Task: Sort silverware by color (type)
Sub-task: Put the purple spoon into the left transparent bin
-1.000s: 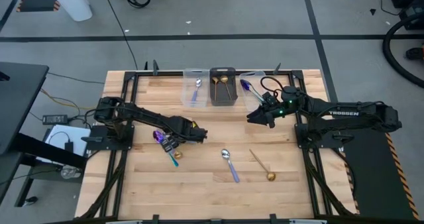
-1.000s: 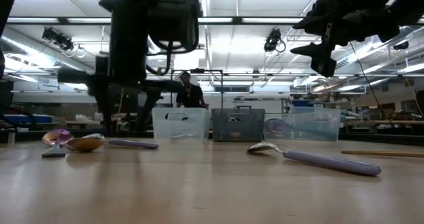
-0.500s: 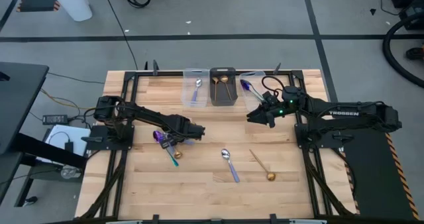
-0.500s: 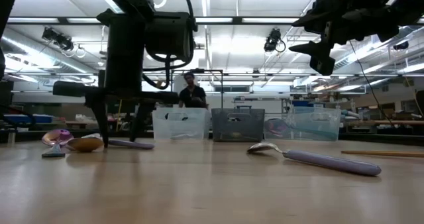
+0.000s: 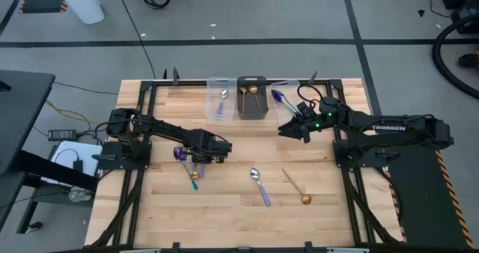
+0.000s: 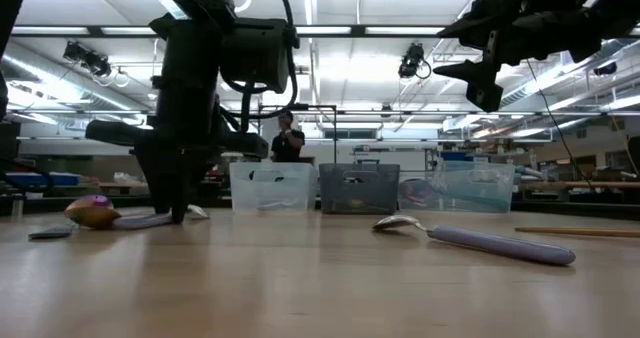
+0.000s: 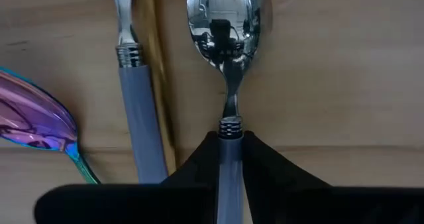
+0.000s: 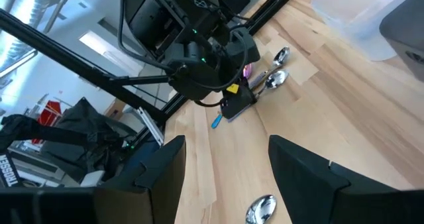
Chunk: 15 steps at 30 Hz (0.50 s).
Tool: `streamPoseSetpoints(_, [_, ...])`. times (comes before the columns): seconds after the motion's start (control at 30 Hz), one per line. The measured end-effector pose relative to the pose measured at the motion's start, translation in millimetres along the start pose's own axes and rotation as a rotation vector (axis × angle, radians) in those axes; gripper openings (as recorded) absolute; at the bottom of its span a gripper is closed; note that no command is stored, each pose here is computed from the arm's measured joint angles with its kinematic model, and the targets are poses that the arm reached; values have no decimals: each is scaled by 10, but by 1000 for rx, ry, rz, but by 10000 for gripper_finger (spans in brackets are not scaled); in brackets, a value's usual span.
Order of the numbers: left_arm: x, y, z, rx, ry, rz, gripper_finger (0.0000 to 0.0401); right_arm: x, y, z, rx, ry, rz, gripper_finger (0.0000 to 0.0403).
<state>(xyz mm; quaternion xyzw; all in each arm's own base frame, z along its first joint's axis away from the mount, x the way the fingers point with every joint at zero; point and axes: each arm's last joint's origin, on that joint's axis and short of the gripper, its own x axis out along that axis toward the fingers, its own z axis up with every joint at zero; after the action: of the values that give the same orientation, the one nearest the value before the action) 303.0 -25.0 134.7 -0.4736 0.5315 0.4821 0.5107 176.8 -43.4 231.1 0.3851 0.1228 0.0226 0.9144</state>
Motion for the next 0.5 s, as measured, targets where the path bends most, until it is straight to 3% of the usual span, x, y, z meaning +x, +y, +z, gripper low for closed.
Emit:
streamPoseSetpoints(0.37, [-128,-128,7,44,-50,-45,46,0,0,0,3,0,0,225])
streamPoseSetpoints(0.5, [-232,-202,12,60,-79,-82,24,0,0,-1,4,1,0,225])
